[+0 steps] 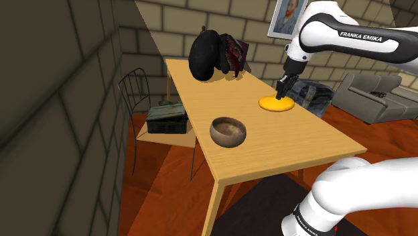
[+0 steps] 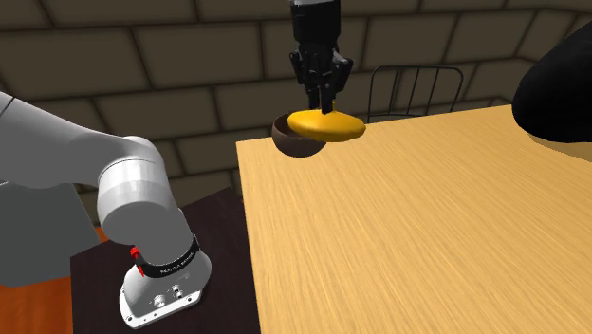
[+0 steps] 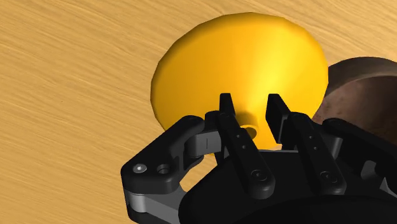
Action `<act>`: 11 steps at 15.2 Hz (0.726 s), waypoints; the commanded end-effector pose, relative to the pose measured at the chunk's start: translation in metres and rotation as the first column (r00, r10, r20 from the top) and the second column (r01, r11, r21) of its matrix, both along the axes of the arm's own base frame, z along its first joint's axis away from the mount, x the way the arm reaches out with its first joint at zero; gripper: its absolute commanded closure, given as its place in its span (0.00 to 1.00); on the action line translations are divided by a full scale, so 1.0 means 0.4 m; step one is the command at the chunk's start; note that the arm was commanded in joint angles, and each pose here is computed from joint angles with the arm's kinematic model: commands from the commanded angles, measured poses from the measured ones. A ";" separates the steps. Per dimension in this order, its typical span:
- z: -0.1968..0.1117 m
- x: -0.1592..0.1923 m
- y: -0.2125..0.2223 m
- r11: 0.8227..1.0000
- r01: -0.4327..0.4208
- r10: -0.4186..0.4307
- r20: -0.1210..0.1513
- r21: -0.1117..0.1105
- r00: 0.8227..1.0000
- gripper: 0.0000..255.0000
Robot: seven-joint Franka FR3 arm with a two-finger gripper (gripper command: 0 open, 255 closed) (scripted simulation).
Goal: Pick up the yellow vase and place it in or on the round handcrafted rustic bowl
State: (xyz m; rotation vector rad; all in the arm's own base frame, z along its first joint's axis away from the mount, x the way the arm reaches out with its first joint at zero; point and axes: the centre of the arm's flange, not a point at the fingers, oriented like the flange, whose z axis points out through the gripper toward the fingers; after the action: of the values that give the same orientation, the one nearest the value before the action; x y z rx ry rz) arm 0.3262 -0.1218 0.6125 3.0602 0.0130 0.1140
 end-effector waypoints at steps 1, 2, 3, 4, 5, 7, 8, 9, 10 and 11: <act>0.008 0.023 0.060 1.000 0.001 -0.001 0.000 0.000 1.000 1.00; 0.012 0.036 0.090 1.000 0.001 -0.001 0.000 0.000 1.000 1.00; 0.015 0.049 0.120 1.000 0.001 -0.001 0.000 0.000 1.000 1.00; 0.019 0.061 0.151 1.000 0.001 -0.001 0.000 0.000 1.000 1.00; 0.023 0.074 0.181 1.000 0.001 -0.001 0.000 0.000 1.000 1.00; 0.030 0.099 0.242 1.000 0.001 -0.001 0.000 0.000 1.000 1.00; 0.033 0.111 0.272 1.000 0.001 -0.001 0.000 0.000 1.000 1.00; 0.037 0.124 0.302 1.000 0.001 -0.001 0.000 0.000 1.000 1.00; 0.040 0.136 0.332 1.000 0.001 -0.001 0.000 0.000 1.000 1.00; 0.044 0.149 0.363 1.000 0.001 -0.001 0.000 0.000 1.000 1.00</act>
State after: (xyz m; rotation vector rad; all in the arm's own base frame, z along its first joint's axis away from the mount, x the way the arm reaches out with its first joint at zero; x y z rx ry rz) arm 0.3788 0.0126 0.6310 3.0598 0.0131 0.1136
